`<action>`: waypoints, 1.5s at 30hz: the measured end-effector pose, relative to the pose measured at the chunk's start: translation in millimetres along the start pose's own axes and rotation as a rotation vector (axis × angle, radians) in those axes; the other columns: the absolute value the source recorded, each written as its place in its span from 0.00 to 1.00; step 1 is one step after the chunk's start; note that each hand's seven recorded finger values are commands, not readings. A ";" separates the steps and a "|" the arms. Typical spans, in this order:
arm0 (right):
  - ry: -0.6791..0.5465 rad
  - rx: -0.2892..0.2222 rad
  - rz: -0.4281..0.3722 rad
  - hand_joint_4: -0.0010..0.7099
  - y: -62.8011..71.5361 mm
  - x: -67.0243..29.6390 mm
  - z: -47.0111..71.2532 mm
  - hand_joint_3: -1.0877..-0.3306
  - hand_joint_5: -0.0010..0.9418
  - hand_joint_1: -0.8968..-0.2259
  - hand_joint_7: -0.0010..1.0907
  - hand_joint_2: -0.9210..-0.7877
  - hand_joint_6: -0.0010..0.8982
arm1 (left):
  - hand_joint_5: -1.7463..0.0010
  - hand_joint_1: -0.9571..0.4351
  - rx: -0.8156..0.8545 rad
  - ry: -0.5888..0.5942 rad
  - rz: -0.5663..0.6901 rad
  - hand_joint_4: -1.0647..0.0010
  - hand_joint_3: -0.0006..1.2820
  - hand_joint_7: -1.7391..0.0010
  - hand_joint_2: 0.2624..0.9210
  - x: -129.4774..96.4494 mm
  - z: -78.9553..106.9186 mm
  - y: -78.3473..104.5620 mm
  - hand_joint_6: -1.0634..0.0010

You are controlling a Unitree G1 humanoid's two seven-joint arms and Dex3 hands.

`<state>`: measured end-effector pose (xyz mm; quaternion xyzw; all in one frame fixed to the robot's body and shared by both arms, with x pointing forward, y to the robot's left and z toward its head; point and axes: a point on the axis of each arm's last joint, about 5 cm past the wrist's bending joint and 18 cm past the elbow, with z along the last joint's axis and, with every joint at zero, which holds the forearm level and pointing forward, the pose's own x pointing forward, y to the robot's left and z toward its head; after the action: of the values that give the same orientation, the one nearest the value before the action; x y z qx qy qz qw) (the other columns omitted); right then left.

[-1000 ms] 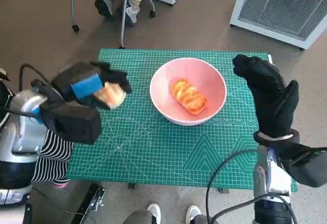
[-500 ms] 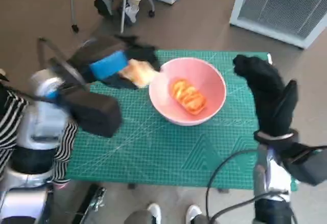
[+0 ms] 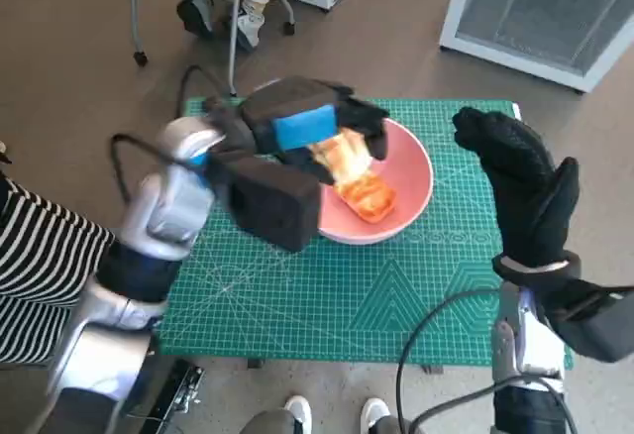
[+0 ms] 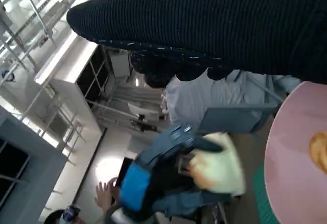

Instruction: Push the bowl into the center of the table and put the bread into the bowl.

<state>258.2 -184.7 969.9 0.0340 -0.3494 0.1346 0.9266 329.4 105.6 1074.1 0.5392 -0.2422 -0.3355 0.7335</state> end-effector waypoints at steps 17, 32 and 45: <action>-0.022 -0.021 -0.006 0.27 -4.6 1.6 5.5 0.50 0.00 0.32 0.34 0.00 0.12 | 1.00 0.39 -0.088 0.141 -0.136 0.97 0.01 1.00 0.77 5.9 -16.1 -16.6 0.84; -0.053 -0.033 -0.017 0.28 -8.0 12.3 10.9 0.50 0.01 0.33 0.35 0.00 0.12 | 1.00 0.17 -0.489 -0.100 0.120 1.00 0.09 1.00 0.99 -16.5 -45.6 -11.0 0.90; -0.095 -0.057 -0.005 0.28 -12.3 27.4 17.6 0.49 0.01 0.34 0.34 0.00 0.12 | 0.99 0.15 -0.728 -0.175 0.322 0.95 0.33 0.99 1.00 -22.4 -58.0 -31.9 0.85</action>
<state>270.0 -193.2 1001.5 0.0151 -0.3964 0.1204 0.9100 348.9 152.9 1026.4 0.1692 -0.2505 -0.3249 0.8962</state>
